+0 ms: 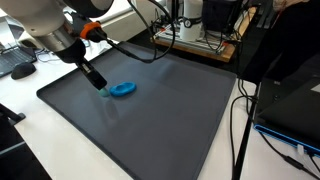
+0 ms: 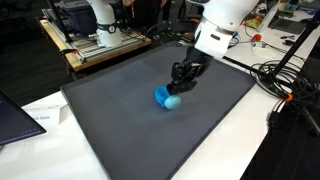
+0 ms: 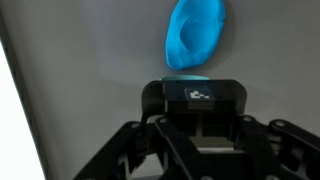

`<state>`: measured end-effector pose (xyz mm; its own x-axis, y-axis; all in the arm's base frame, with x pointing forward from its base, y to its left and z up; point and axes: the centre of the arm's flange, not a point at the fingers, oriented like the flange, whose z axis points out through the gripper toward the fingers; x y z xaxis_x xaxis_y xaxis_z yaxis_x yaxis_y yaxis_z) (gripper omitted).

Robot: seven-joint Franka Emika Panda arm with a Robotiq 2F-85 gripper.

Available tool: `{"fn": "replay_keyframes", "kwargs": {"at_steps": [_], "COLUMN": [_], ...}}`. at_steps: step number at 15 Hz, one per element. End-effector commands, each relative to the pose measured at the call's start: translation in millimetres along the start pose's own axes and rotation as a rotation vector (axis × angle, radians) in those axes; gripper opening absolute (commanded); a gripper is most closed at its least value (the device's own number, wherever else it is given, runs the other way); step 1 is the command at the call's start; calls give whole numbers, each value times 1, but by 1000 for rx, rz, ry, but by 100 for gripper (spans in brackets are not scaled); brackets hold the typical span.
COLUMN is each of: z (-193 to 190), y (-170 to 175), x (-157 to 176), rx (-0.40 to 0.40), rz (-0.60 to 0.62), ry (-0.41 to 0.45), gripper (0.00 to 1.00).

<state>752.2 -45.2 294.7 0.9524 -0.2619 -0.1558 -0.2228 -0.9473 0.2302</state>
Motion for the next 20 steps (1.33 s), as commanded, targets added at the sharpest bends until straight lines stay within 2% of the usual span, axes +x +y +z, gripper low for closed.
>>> {"fn": "replay_keyframes", "kwargs": {"at_steps": [1, 9, 15, 20], "z": [-2, -4, -10, -5], "y": [6, 28, 51, 71], "x": [-2, -10, -16, -19], "rx": [21, 82, 207, 309], "rz": [2, 1, -43, -127], "ry": [-6, -11, -20, -33], "gripper": [22, 22, 22, 22]}}
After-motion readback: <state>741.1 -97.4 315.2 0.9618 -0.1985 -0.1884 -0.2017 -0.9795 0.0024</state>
